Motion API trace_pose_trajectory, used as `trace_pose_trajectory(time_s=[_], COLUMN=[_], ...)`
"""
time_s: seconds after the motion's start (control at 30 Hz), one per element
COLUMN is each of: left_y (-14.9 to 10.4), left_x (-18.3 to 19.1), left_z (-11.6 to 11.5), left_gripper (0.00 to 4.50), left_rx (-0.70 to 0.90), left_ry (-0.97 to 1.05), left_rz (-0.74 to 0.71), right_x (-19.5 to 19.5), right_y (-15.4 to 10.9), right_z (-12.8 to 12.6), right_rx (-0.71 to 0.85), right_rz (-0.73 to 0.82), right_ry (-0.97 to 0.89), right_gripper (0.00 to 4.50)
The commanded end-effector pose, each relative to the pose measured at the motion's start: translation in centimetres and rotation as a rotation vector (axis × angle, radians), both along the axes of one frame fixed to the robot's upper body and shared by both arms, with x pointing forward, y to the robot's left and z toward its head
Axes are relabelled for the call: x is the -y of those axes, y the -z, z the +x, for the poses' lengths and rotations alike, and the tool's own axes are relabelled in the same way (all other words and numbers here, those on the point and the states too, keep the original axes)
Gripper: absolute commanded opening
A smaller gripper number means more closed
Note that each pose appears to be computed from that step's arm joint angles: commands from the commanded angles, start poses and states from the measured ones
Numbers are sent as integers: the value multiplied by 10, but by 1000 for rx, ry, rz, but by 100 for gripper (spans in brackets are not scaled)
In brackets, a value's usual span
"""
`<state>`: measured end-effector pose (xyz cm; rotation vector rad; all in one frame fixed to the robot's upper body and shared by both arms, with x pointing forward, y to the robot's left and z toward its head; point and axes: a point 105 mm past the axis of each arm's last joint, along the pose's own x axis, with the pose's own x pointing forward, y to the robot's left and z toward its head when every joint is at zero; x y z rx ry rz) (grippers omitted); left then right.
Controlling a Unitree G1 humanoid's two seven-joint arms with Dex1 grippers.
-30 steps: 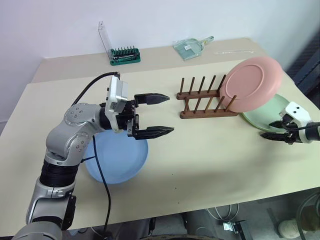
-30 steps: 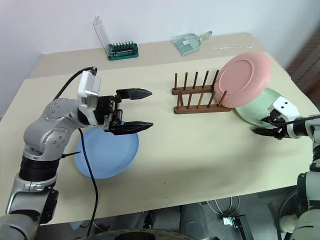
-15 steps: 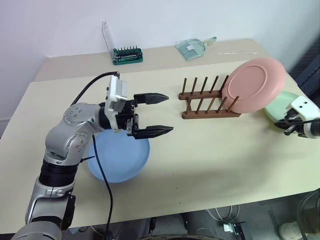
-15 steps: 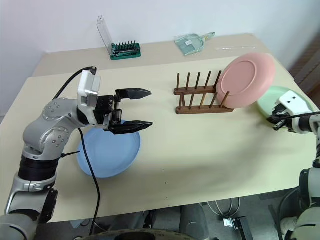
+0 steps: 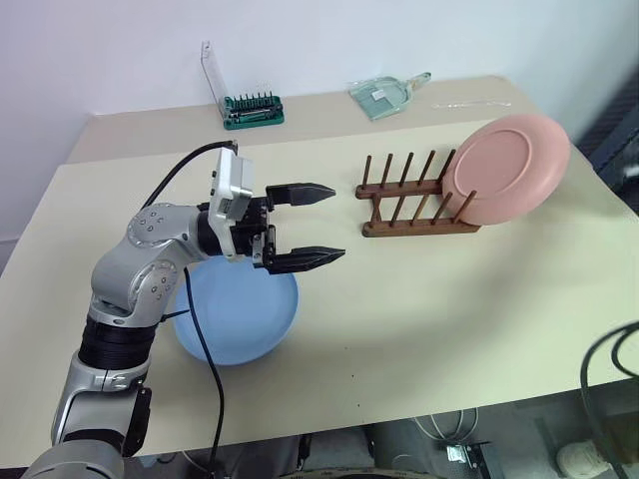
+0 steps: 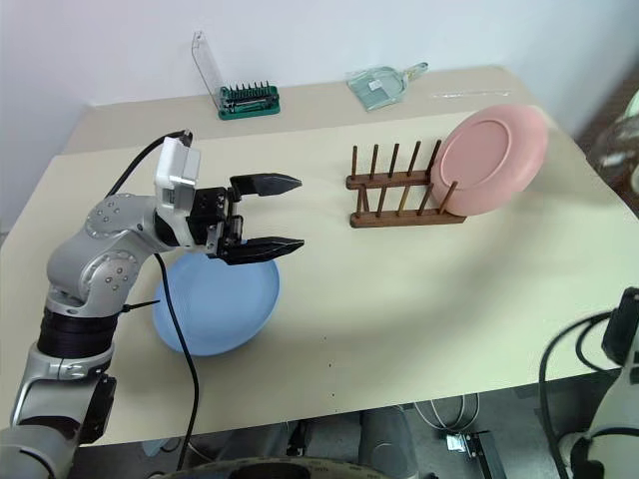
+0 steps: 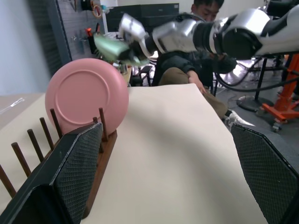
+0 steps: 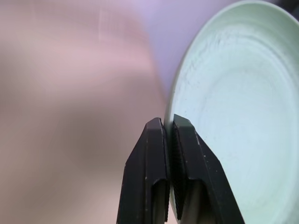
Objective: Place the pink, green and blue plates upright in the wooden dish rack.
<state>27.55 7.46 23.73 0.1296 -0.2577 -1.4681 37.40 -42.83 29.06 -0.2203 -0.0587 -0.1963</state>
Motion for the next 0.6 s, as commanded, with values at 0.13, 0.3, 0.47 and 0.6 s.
trace_pose_trajectory(time_s=[0.13,0.3,0.47,0.6], left_y=[-13,-13,-14,-14], left_x=[-4,-5,-5,-5], left_z=[0,3,14,17], left_gripper=[450,450,450,450], left_rx=[55,73,116,129], left_ry=[-12,-32,-92,-111], left_rz=[-22,-22,-21,-28], right_x=[-57,-104,-146,-170], right_y=[-123,-143,-129,-107], right_z=[-18,-27,-37,-50], right_rx=[552,549,380,221], right_rz=[252,472,635,676], right_ry=[-460,-853,-1140,-1293], right_gripper=[4,4,4,4])
